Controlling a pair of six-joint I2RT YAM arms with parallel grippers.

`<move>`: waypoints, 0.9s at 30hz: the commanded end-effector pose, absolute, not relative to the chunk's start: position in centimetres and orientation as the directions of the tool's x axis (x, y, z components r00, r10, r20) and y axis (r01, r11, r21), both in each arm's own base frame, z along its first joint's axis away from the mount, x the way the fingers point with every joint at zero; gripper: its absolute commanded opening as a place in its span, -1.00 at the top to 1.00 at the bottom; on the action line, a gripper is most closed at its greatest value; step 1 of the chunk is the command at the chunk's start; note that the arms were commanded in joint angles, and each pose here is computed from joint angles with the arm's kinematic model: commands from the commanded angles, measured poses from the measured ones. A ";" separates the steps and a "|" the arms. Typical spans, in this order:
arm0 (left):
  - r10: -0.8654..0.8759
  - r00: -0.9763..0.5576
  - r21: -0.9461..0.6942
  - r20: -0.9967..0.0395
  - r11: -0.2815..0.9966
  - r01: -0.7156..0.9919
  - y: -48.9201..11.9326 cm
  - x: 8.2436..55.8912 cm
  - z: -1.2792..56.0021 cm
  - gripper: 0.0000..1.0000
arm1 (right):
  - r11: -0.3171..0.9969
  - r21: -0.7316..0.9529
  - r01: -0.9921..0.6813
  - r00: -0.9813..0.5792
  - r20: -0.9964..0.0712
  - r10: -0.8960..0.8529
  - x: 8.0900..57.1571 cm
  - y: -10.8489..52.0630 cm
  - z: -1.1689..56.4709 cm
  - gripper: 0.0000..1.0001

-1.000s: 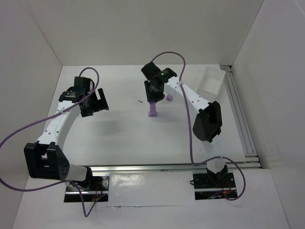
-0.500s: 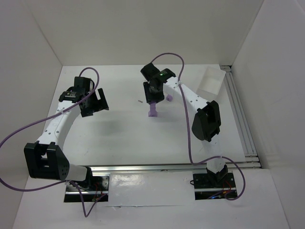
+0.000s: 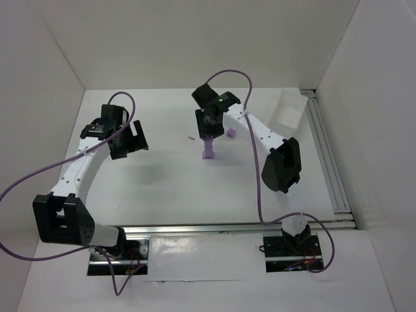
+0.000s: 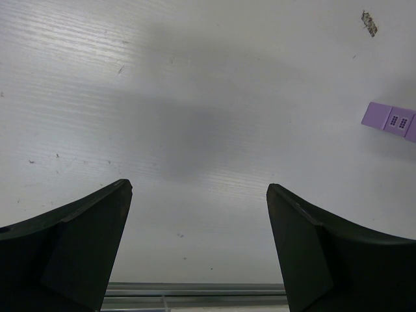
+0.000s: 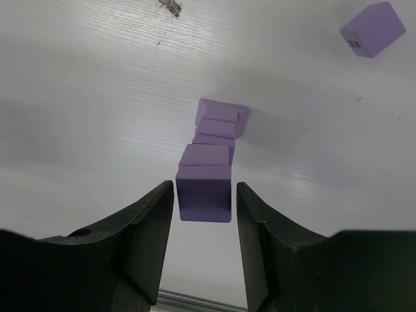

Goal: Build the wood block tower

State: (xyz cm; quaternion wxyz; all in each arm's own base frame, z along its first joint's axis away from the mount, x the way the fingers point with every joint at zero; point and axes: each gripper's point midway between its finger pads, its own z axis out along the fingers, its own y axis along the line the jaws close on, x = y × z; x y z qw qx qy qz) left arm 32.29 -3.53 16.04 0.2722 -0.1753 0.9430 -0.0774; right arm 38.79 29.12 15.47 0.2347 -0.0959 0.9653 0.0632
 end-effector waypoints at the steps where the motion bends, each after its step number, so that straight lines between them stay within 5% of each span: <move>1: -0.361 -0.775 -0.248 -0.519 0.931 -0.269 -3.4 32.3 17.0 -0.96 | 0.971 0.070 -0.229 -0.858 -0.486 -0.167 38.8 29.2 16.9 -0.02; 27: -0.370 -0.775 -0.259 -0.513 0.927 -0.271 -3.6 32.3 17.0 -0.96 | 0.972 0.052 -0.230 -0.860 -0.478 -0.178 37.9 29.3 16.9 -0.20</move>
